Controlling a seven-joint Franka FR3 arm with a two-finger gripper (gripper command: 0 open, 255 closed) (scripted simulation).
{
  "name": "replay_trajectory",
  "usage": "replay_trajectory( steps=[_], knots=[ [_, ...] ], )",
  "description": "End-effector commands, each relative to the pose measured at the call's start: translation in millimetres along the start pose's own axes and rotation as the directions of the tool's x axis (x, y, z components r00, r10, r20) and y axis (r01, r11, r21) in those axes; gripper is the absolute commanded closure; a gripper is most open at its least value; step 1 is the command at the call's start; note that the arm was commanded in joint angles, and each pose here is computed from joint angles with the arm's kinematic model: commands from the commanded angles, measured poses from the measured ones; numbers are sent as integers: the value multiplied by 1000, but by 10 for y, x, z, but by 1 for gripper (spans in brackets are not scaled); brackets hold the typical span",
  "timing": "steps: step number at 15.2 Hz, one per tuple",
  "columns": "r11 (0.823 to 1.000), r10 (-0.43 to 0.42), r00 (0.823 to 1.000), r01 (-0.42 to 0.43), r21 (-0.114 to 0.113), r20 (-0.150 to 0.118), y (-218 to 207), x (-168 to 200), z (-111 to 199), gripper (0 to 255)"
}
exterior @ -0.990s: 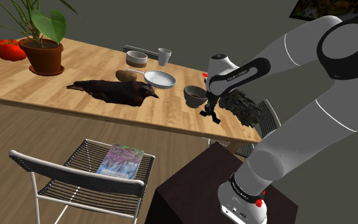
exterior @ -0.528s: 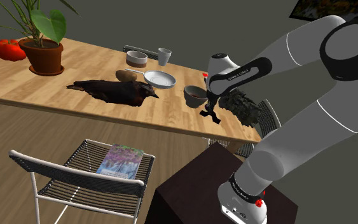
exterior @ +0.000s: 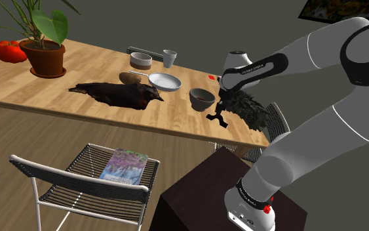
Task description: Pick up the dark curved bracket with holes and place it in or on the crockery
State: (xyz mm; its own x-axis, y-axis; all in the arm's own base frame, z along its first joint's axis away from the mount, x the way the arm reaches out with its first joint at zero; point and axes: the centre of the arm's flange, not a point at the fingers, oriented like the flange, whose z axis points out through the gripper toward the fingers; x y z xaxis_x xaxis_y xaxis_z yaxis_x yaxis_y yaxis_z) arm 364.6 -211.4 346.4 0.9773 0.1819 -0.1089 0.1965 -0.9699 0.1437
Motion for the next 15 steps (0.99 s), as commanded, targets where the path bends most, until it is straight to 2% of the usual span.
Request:
replay_trajectory(
  steps=[1, 8, 15],
  knots=[
    [992, -37, 995, 48, 119, -90, 312, -193, -39, 0],
    [992, -37, 995, 48, 119, -90, 263, -160, 356, 0],
    [992, -37, 995, 48, 119, -90, 263, -160, 356, 0]
  ],
)
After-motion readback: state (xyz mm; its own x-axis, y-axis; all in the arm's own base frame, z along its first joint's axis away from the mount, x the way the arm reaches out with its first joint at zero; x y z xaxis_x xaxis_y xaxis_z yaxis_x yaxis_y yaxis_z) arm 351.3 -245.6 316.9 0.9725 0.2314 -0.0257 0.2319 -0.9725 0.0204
